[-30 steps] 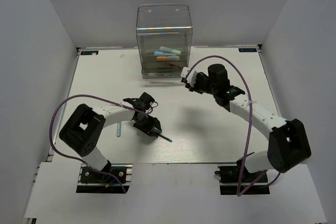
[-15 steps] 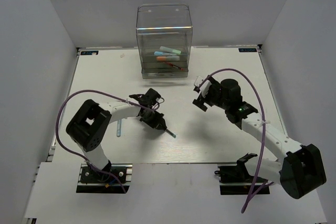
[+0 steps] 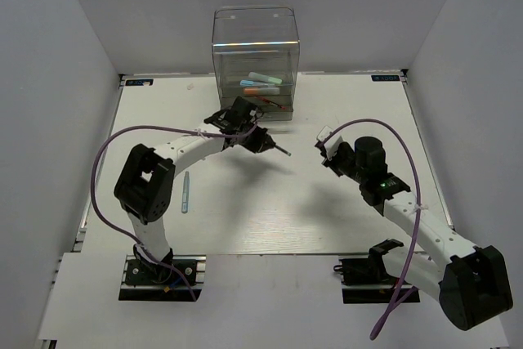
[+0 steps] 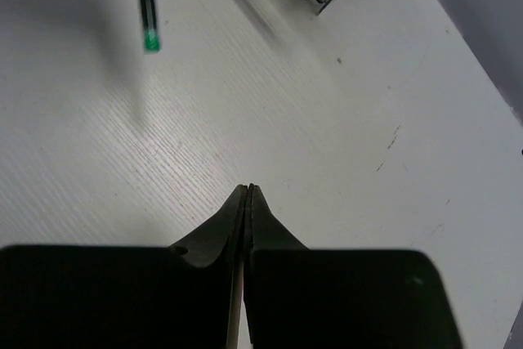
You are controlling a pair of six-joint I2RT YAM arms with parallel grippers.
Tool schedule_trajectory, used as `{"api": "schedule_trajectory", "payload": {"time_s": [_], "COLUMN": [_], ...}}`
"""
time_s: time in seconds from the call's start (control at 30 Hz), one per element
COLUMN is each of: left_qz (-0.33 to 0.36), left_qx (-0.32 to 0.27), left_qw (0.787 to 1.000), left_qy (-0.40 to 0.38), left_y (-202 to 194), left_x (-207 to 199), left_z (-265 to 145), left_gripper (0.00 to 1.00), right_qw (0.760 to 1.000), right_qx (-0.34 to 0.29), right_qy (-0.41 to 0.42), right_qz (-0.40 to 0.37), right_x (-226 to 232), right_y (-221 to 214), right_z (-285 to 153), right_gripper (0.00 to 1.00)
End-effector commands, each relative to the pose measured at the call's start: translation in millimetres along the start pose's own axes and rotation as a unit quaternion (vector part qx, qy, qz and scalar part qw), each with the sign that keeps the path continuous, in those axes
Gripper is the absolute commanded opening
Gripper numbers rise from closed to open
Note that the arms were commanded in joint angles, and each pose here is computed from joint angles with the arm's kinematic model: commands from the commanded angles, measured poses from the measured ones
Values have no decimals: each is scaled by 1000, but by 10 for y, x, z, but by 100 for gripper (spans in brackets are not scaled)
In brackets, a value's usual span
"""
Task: Sort the stationery into containers
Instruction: Place the pen in the drawer.
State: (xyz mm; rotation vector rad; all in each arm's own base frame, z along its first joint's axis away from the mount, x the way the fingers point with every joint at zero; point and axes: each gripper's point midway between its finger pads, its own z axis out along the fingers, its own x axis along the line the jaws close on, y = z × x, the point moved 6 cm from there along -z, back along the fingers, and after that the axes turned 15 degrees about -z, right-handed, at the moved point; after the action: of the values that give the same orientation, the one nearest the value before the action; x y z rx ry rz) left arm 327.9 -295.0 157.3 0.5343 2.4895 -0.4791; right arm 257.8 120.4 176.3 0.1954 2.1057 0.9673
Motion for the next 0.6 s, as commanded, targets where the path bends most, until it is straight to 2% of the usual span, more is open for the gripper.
{"api": "schedule_trajectory", "payload": {"time_s": [0.0,0.2,0.33,0.57], "left_qz": [-13,-54,-82,-132], "left_qx": [-33,-51,-60,-94], "left_qw": [996,986,979,974], "left_qy": [-82,-152,-179,-162], "left_y": [145,296,400,601], "left_x": [-518,-963,-1107,-1126], "left_z": [-144,-277,-303,-98], "left_gripper": [0,0,0,0], "right_qw": [1000,1000,1000,1000], "right_qx": [-3,1,4,0], "right_qy": [-17,-10,-7,-7], "right_qz": [4,3,3,0], "right_x": [-9,50,68,62], "right_y": [-34,-91,-121,-106], "right_z": [-38,-41,-45,-48], "right_gripper": [0,0,0,0]}}
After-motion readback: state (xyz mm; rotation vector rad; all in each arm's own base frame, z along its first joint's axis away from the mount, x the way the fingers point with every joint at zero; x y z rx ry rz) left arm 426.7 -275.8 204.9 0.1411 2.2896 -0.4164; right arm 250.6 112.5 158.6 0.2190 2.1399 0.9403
